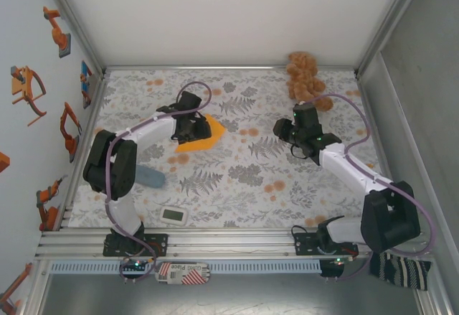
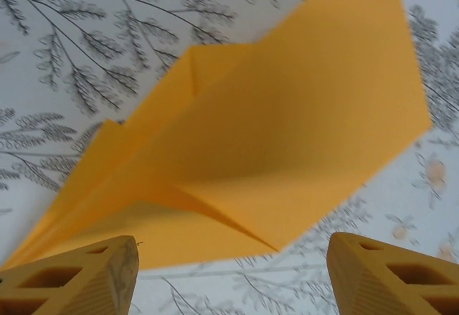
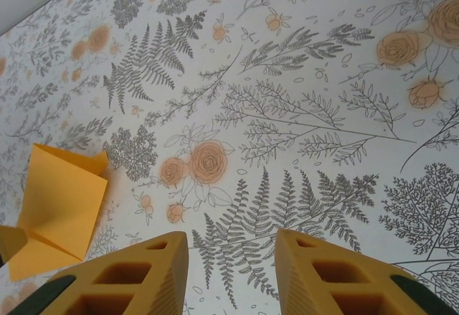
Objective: Fold a paper plane with a square sheet of paper (pick it up from the middle)
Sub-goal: Move the paper to the center of the table, then fold the wing for the fifth time at the center of the table.
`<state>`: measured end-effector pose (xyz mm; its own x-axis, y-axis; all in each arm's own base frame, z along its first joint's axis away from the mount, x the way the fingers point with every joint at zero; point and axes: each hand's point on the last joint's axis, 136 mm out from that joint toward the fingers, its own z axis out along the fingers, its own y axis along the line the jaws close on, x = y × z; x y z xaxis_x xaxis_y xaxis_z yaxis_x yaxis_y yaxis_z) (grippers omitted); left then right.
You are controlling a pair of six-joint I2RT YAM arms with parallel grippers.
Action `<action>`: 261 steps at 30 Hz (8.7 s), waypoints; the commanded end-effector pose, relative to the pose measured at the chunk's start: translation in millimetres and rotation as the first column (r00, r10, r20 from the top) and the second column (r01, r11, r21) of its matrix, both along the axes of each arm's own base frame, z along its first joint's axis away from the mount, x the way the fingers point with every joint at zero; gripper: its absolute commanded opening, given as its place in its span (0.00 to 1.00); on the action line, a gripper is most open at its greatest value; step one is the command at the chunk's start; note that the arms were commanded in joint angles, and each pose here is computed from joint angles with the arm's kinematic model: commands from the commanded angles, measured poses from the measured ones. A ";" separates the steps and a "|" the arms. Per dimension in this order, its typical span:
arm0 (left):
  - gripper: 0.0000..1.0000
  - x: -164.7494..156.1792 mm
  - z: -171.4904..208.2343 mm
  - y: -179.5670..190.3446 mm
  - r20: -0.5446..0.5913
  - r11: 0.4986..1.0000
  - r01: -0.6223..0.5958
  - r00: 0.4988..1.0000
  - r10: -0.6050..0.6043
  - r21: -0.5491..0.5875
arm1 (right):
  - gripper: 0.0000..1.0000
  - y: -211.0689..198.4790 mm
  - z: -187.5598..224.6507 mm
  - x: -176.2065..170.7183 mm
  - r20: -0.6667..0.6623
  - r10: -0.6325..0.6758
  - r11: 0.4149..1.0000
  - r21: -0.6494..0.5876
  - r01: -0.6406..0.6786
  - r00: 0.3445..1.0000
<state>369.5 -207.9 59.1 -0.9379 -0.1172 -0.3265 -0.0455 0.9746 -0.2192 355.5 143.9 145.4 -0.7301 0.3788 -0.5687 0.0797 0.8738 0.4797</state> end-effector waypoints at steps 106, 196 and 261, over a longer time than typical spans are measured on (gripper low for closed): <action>0.54 -69.7 20.0 -115.5 0.137 0.913 0.248 0.967 -0.214 -0.325 | 0.00 95.4 -74.1 -19.7 -0.266 0.035 0.864 0.492 0.104 0.963; 0.14 -100.0 -38.4 -168.1 0.380 0.625 0.779 0.595 -0.708 -0.053 | 0.56 19.0 -44.2 -20.2 -0.196 0.015 0.976 0.215 0.028 0.981; 0.12 -111.4 -93.7 -160.3 -0.044 0.766 0.388 0.879 -0.474 -0.512 | 0.57 76.3 -102.1 -33.7 -0.216 0.437 0.892 0.234 -0.388 0.873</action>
